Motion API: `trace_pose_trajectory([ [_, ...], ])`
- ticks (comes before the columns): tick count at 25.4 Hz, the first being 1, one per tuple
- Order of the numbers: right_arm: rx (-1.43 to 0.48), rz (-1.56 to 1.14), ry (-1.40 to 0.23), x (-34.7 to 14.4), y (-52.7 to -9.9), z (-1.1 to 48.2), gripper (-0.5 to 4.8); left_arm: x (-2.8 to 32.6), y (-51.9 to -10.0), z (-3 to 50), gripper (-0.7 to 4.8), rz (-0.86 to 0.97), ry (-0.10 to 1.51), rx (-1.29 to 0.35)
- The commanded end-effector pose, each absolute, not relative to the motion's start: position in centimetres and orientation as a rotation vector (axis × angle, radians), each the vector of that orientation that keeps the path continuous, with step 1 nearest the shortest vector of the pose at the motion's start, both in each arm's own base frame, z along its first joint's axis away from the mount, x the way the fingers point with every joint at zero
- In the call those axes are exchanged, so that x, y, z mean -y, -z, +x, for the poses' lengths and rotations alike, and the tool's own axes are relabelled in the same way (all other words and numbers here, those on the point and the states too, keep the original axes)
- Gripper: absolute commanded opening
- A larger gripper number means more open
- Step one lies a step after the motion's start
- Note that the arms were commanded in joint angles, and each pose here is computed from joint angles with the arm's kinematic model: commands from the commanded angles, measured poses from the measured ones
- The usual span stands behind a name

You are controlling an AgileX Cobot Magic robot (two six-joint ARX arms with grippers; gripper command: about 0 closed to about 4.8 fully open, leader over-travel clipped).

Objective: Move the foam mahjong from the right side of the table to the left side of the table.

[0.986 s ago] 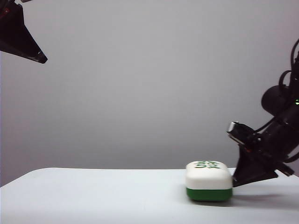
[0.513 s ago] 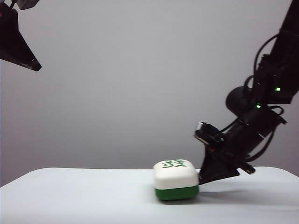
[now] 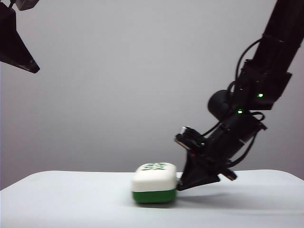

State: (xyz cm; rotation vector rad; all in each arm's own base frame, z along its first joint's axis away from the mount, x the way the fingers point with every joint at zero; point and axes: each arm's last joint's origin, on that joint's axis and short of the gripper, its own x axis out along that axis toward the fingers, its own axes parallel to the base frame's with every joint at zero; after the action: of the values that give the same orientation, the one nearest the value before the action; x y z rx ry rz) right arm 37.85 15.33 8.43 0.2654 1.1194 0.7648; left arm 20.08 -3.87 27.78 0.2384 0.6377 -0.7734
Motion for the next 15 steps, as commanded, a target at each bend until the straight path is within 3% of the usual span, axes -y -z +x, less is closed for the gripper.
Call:
trace_pose_trajectory([
  [1, -1.105, 0.261, -0.781, -16.8, -8.4, 37.8, -0.05, 3.8, -28.1, 19.9, -0.05, 0.243, 0.775, -0.623],
  [15, -1.03, 0.228, -0.789, -20.6, -10.2, 40.0, -0.05, 3.7, -28.8, 18.8, -0.05, 0.238, 0.769, -0.608],
])
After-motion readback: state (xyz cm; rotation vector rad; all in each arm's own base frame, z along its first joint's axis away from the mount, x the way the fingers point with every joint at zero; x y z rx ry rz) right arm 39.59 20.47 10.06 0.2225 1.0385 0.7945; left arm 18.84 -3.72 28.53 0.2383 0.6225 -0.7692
